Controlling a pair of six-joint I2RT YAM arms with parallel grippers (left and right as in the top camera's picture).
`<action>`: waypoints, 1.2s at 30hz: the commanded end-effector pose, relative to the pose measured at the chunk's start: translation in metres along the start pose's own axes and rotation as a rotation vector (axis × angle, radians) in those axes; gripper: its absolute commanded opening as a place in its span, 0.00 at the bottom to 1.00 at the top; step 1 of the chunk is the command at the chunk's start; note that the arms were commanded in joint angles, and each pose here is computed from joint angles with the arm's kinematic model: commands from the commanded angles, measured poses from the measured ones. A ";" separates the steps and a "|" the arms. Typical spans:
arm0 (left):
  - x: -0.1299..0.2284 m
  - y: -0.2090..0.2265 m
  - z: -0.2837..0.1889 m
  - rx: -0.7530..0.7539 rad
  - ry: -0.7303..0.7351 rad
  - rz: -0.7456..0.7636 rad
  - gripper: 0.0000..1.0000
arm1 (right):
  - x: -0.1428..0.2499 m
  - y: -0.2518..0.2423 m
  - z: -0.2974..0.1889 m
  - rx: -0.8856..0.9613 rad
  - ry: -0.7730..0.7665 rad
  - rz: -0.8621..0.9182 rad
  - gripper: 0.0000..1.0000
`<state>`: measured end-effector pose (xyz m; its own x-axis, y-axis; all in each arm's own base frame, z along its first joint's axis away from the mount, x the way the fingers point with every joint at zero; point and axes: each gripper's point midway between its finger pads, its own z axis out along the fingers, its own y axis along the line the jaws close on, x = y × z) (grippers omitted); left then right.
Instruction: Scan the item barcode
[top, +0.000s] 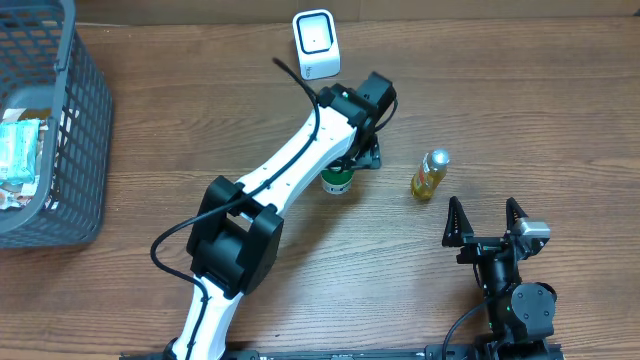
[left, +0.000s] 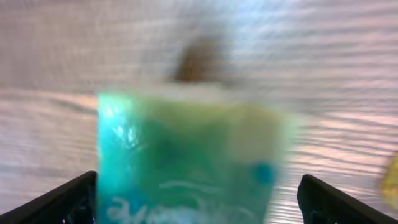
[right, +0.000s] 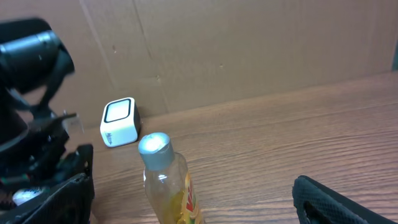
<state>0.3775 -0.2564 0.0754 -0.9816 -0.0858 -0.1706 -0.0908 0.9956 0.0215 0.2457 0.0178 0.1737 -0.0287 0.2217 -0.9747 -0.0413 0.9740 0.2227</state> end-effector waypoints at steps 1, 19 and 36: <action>-0.028 -0.007 -0.046 0.097 -0.072 0.084 1.00 | 0.002 -0.001 0.000 -0.001 -0.005 -0.004 1.00; -0.029 0.008 -0.062 0.301 0.088 0.137 0.80 | 0.001 -0.001 0.000 -0.001 -0.005 -0.004 1.00; -0.024 0.024 -0.048 0.264 0.128 0.134 0.66 | 0.002 -0.001 0.000 -0.001 -0.005 -0.004 1.00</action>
<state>0.3901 -0.2387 0.1186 -0.9979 0.0499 -0.0416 0.0577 0.9756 -0.2120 0.2457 0.0178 0.1738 -0.0283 0.2221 -0.9746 -0.0414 0.9739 0.2231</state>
